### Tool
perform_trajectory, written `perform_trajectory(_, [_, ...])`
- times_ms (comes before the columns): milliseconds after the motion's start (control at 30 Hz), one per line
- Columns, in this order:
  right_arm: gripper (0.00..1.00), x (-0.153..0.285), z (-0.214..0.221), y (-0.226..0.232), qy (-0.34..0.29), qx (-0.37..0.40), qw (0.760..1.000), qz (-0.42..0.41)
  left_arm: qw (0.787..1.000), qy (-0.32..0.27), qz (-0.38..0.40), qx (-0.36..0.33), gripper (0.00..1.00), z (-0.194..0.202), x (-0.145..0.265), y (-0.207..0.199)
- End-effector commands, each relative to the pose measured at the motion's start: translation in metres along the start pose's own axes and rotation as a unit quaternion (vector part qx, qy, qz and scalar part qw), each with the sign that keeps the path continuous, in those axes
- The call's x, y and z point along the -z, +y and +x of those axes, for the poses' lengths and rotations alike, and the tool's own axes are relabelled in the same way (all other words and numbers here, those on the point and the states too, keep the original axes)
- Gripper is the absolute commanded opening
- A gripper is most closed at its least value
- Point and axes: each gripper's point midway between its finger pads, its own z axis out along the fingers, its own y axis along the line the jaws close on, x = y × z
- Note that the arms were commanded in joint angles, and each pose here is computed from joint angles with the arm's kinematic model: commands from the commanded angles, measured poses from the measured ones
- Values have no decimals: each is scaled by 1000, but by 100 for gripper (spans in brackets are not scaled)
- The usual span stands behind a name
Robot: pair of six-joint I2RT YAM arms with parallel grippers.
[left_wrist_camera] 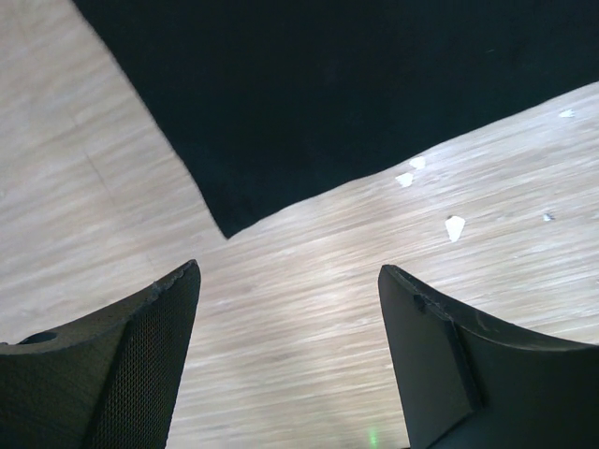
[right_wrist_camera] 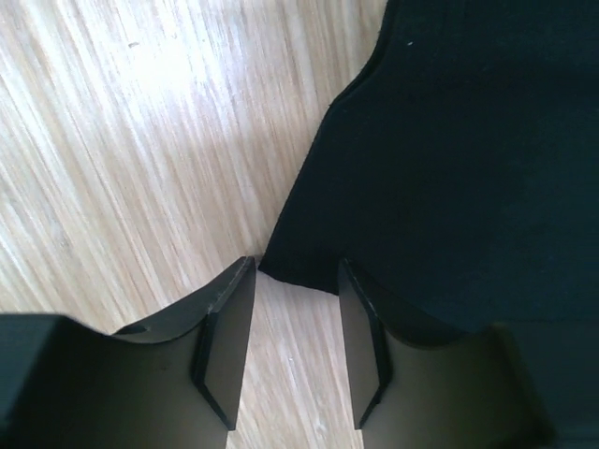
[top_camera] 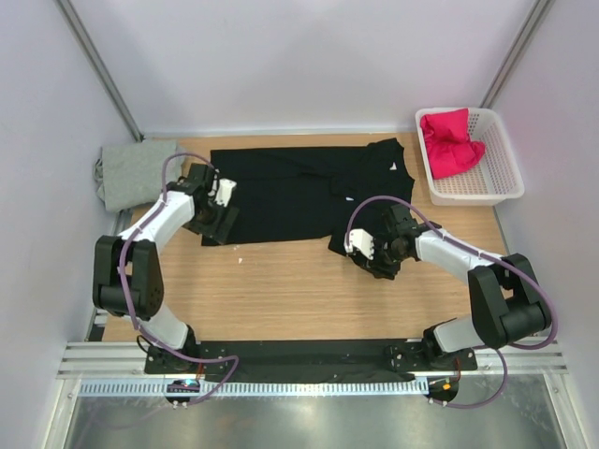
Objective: Fold and stack the t-shirts
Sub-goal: Fold the tshirt
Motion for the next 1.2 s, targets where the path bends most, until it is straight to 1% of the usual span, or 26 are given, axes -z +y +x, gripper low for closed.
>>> perform_trajectory(0, [45,-2,-1,-10,-3,12,1000,25,998,-11,2,64,78,4,10,14])
perform_trajectory(33, [40,-2,-1,-11,-4,12,1000,26,997,-8,12,75,78,7,9,14])
perform_trajectory(100, [36,-3,-1,-10,-4,13,1000,23,994,-2,18,109,78,12,8,19])
perform_trajectory(133, [29,-3,0,-8,-2,11,1000,17,993,0,26,116,77,14,8,18])
perform_trajectory(200, [20,-2,-2,-9,-3,11,1000,14,992,5,29,127,77,19,7,19])
perform_trajectory(233, [6,-1,-3,-8,-6,9,1000,12,991,10,30,128,77,22,7,18])
perform_trajectory(267, [2,-1,-4,-9,-8,6,1000,12,991,11,31,129,77,23,8,17])
perform_trajectory(467, [2,1,-3,-9,-7,4,1000,15,986,24,53,154,76,34,4,12])
perform_trajectory(567, [1,1,-3,-10,-6,2,1000,16,985,33,63,155,73,35,-1,9])
perform_trajectory(633, [1,1,-3,-9,-6,1,1000,15,982,37,65,172,72,38,-6,16])
perform_trajectory(800, [1,2,-7,-16,-8,-1,1000,21,982,31,61,173,68,30,-17,25])
perform_trajectory(1000, [1,2,-6,-15,-6,-5,1000,22,980,45,67,183,66,27,-34,33])
perform_trajectory(1167, [1,1,-6,-15,-6,-13,1000,23,980,51,69,178,65,24,-46,36])
